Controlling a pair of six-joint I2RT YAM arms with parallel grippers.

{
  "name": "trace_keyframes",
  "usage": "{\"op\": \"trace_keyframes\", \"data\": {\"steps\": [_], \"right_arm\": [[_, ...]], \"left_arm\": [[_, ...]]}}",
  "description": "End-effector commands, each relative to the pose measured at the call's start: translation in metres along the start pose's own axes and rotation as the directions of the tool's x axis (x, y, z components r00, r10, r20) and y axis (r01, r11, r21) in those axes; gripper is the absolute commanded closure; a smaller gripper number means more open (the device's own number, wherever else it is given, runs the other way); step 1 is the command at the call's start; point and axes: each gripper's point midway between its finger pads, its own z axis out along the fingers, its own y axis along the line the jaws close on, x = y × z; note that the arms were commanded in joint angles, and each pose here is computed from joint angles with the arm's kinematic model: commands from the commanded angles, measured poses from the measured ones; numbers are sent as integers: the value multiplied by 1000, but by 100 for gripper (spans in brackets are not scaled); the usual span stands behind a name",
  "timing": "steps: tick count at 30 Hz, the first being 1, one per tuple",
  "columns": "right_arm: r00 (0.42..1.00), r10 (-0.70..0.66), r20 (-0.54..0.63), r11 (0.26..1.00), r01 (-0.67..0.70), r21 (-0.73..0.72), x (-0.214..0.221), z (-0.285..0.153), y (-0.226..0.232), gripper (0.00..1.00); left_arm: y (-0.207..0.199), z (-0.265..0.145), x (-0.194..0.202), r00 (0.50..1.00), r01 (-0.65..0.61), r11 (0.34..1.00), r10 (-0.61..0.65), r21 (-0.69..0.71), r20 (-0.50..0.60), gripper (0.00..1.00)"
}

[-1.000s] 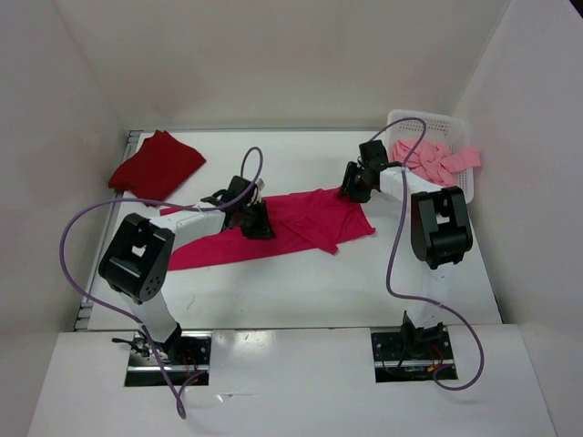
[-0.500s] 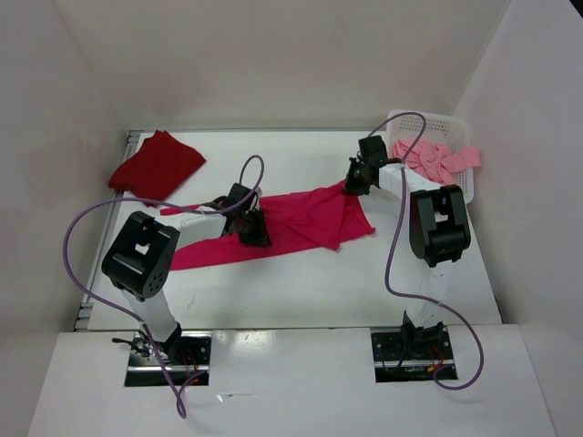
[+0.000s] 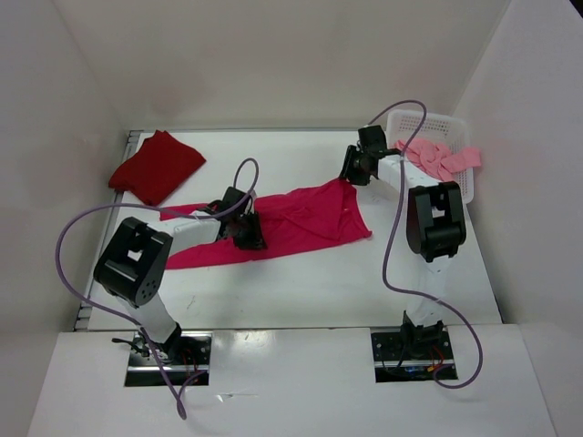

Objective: Fold and stack the t-shirts
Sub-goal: Fold the other side of the tshirt into a rectangle

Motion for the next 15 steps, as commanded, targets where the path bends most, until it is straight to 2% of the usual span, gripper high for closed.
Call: {"op": "trace_keyframes", "data": {"steps": [1, 4, 6, 9, 10, 13, 15], "right_arm": [[998, 3, 56, 1000, -3, -1, -20, -13, 3, 53], [990, -2, 143, 1000, 5, -17, -48, -52, 16, 53], [988, -3, 154, 999, 9, -39, -50, -68, 22, 54], [990, -50, 134, 993, 64, -103, -27, -83, 55, 82], [992, -69, 103, 990, 81, -118, -11, -80, 63, 94], [987, -148, 55, 968, 157, -197, 32, -77, 111, 97], [981, -195, -1, 956, 190, -224, 62, -65, 128, 92]], "left_arm": [[24, -10, 18, 999, -5, 996, 1, -94, -45, 67], [4, -32, 3, 1000, -23, 999, 22, -45, -10, 65], [-5, -50, -10, 999, -23, 999, 24, -24, 32, 65], [-11, -68, -32, 995, -21, 1000, 21, -1, 100, 64], [-5, -74, -44, 992, 1, 1000, -1, -3, 129, 64], [19, -76, -68, 983, 46, 998, -38, -45, 178, 61], [36, -75, -79, 980, 63, 995, -47, -76, 192, 61]]}}
